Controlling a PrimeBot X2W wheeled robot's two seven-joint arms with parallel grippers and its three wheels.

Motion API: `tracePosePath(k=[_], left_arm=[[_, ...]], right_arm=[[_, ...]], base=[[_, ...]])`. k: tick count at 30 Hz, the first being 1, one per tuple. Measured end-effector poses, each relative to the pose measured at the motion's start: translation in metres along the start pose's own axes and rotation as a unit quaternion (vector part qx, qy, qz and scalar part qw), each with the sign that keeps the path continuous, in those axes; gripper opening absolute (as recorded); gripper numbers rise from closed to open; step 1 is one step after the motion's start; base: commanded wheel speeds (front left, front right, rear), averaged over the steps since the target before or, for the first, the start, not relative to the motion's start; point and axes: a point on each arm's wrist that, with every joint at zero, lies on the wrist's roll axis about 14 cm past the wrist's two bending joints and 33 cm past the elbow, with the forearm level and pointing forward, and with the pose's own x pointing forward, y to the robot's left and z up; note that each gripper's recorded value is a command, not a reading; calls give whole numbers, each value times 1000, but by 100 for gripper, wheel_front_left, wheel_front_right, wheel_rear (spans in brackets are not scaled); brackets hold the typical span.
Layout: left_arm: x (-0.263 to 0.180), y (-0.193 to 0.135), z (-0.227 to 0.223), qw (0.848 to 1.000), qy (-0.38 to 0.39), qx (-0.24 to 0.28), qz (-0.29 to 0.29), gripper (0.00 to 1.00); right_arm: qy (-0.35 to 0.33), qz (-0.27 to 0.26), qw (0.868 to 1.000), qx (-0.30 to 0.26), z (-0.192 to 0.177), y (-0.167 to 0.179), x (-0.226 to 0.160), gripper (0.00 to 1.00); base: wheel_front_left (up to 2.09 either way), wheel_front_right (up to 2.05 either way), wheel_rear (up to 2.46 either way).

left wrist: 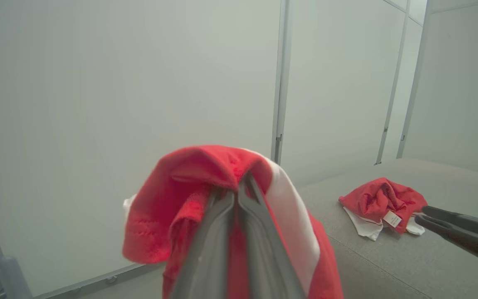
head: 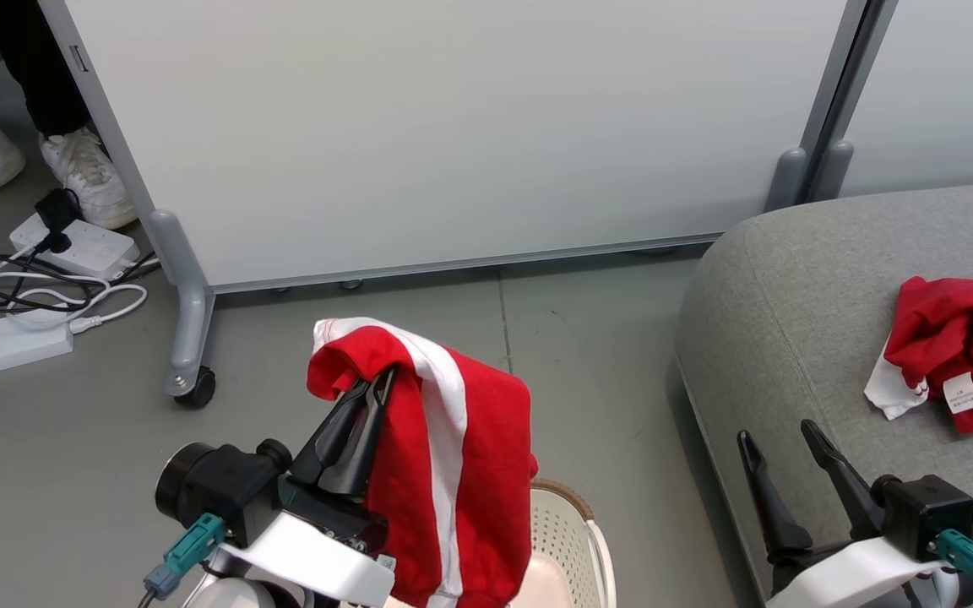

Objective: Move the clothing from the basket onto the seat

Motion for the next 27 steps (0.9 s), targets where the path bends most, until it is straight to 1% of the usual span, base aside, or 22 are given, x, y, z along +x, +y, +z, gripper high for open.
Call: tracePosePath(k=[17,21,24,27], left_arm=[[-3,-4,-3,1000,10,2,-6,0],[-4,-5,-3,1000,11,2,-7,0],[-4,-5,-4,1000,11,2,-8,0],[-4,-5,-4,1000,11,0,-8,0]], right_arm=[[1,12,1000,9,-3,8,2,100],[-5,49,999,20,1,33,6,100],[-7,96,995,32,3,64,11,100],[-8,147,988,44,6,97,15,100]], base=[[0,0,0],[0,0,0],[0,0,0],[0,0,0]])
